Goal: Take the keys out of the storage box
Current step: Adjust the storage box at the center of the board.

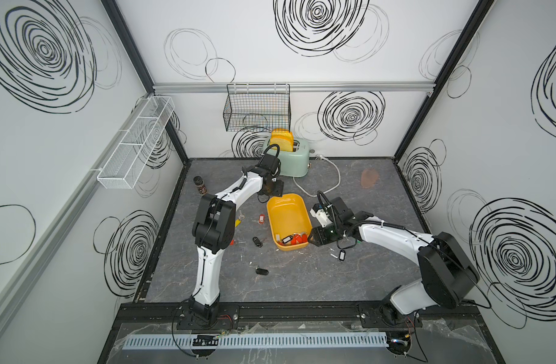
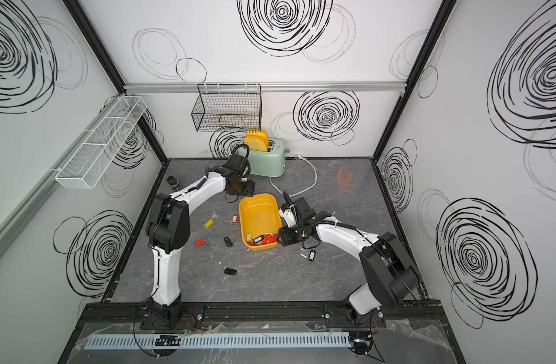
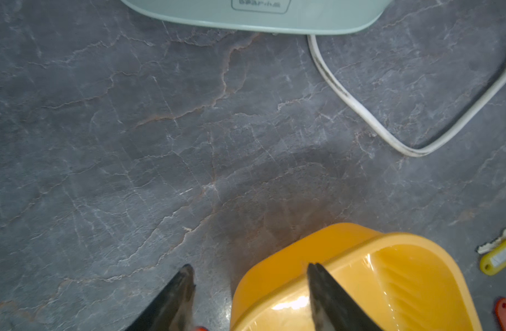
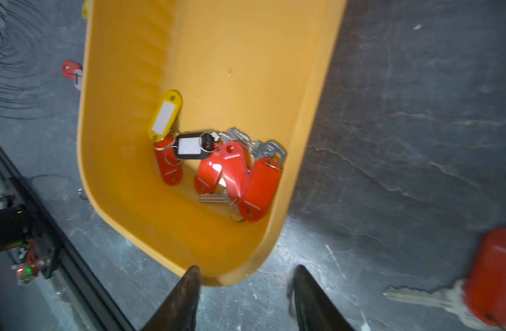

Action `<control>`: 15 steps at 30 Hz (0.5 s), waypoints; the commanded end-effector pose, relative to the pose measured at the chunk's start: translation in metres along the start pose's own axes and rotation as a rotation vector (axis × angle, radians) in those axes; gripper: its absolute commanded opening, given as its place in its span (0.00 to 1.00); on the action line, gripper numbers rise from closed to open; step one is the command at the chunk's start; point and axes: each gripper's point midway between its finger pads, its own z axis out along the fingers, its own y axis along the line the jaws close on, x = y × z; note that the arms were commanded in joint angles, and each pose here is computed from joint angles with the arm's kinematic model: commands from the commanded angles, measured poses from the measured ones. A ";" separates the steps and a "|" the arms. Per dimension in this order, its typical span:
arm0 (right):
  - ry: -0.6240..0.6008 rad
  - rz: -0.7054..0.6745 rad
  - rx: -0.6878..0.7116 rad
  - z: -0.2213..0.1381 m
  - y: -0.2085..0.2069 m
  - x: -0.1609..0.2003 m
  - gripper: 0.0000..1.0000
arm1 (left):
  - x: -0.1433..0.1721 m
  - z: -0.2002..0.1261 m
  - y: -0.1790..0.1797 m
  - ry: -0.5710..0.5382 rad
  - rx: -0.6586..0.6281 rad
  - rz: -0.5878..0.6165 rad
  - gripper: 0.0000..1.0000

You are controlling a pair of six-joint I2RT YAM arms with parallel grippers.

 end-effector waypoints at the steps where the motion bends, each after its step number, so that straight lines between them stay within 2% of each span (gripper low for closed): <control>1: 0.038 0.030 0.048 0.005 -0.010 0.003 0.53 | -0.002 0.001 -0.013 0.007 0.053 0.038 0.67; 9: 0.031 0.075 0.090 0.008 -0.024 -0.012 0.49 | 0.014 0.005 -0.012 0.056 0.072 0.043 0.50; 15: 0.033 0.097 0.132 0.011 -0.037 -0.022 0.43 | 0.034 0.003 -0.006 0.080 0.077 0.019 0.44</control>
